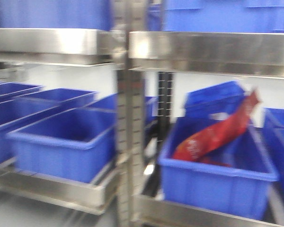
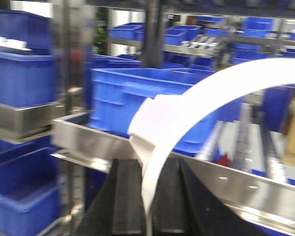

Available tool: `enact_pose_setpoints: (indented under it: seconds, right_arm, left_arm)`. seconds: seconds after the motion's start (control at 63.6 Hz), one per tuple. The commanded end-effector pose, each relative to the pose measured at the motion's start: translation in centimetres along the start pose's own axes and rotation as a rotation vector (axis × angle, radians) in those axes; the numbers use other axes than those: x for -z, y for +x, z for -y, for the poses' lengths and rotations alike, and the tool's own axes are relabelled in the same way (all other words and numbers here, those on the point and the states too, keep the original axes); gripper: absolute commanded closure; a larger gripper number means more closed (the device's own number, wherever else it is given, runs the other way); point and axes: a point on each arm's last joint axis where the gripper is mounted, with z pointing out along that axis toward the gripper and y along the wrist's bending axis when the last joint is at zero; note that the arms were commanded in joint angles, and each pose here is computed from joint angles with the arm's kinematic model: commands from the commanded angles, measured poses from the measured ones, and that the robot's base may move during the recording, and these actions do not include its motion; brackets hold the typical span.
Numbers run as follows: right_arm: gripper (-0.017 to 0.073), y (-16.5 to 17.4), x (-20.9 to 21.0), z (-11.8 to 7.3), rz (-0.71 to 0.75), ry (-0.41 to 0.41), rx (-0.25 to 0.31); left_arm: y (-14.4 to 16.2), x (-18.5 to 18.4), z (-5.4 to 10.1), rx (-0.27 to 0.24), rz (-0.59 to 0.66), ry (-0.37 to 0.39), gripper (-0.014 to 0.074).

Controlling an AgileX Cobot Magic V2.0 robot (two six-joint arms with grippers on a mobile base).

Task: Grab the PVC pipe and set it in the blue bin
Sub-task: 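Move both grippers with the clamp above an open blue bin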

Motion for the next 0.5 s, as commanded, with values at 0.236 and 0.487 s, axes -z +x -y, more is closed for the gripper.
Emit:
enact_pose_setpoints:
  seconds: [0.236,0.487]
  right_arm:
    - [0.0713,-0.3,0.12,0.03,0.035,0.003,0.007]
    - [0.0713,-0.3,0.12,0.03,0.035,0.003,0.007]
  left_arm:
    - [-0.3,0.14,0.06,0.005,0.035,0.009,0.0704]
    - [-0.3,0.14,0.06,0.005,0.035,0.009,0.0704]
